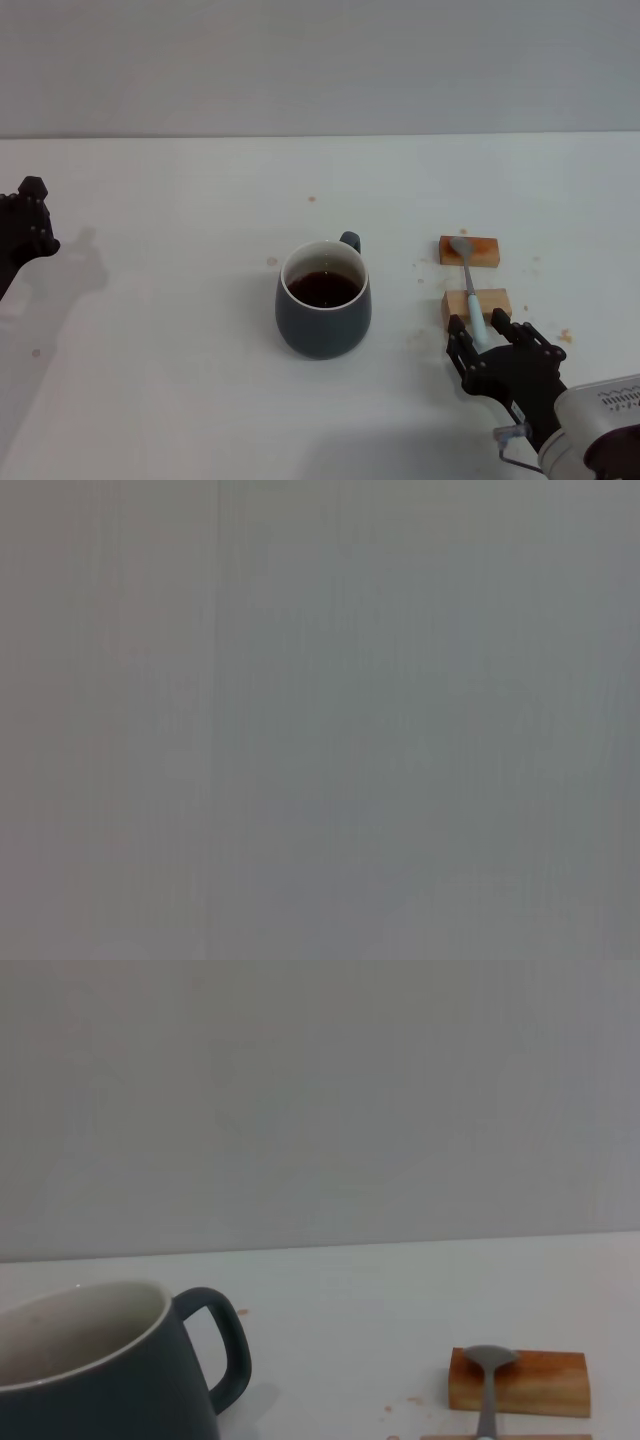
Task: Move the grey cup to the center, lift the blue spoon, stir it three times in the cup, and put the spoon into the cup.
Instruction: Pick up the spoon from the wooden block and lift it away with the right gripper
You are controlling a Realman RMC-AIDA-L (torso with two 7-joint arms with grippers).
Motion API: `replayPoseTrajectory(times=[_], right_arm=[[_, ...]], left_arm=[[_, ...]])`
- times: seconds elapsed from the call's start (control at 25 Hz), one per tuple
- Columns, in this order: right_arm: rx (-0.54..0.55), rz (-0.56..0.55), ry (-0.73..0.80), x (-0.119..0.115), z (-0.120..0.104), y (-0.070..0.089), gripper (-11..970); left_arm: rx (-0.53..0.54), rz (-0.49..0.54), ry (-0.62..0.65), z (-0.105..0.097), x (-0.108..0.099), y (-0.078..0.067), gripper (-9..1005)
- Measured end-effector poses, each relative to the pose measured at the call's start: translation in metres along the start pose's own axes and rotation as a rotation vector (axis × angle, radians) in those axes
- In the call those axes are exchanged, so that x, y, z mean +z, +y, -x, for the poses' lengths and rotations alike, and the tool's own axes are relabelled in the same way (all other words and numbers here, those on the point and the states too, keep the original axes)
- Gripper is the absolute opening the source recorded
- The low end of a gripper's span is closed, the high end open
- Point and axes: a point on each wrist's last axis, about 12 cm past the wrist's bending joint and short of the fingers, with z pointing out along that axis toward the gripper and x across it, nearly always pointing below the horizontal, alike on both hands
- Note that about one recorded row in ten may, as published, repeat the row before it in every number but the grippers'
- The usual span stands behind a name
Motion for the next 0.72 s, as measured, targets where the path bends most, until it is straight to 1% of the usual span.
replayPoseTrajectory(times=[0.08, 0.28, 0.72], right_arm=[[-0.001, 0.0, -0.001, 0.0005, 0.0005, -0.0003, 668], [-0.002, 0.002, -0.002, 0.001, 0.001, -0.0002, 521], [-0.002, -0.001, -0.001, 0.0012, 0.0011, -0.0013, 413]], left_arm=[[0.0, -0.002, -0.001, 0.0005, 0.0009, -0.0003, -2], [0.0, -0.003, -0.001, 0.0007, 0.0016, -0.0006, -2], [0.0, -0.002, -0.003, 0.0013, 0.0024, -0.0005, -2]])
